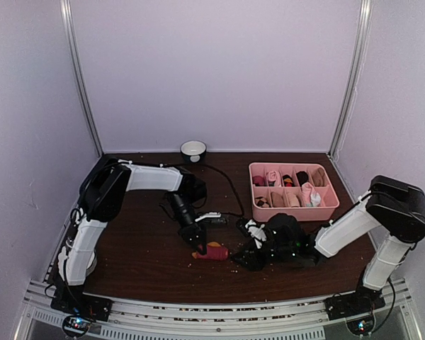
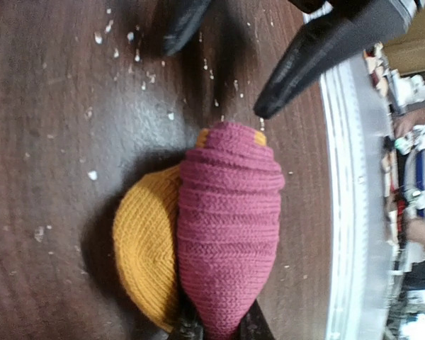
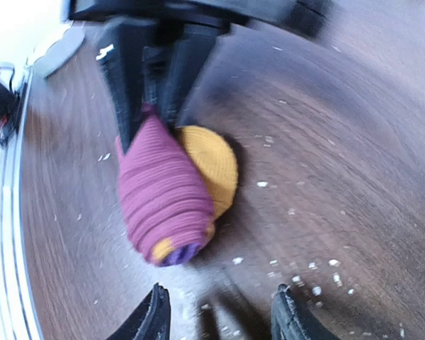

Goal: Roll the socks
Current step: Roll the sock at the center of the board, then pick up the sock from the center of the board.

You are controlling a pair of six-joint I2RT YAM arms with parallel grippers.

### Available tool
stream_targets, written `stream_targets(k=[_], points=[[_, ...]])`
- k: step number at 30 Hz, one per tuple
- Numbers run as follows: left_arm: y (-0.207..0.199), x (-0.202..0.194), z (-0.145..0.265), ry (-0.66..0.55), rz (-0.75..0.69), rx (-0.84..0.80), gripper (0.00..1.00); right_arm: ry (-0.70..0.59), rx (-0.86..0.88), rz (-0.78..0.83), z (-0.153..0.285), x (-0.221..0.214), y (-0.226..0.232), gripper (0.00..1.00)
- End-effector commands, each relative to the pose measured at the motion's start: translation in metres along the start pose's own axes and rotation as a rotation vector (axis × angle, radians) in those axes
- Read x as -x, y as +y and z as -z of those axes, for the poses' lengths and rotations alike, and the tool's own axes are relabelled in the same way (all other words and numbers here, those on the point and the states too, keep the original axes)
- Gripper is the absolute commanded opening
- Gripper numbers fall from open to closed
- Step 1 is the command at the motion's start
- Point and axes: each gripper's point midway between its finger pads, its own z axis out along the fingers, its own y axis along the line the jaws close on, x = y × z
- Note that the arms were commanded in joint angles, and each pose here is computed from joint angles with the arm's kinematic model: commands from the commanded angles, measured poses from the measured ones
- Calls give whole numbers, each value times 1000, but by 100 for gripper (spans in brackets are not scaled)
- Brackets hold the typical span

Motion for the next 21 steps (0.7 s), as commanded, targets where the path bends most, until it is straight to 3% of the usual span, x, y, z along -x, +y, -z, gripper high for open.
stream_targets(k=[1,13,21], points=[[14,-60,-29,196,229,-87,6,20,-78,229,5,6,11,48],[34,-89,-37,307,304,-44,7,105,-19,651,-28,25,70,47],[39,-90,-36,319,305,-20,11,212,8,738,-60,13,63,46]])
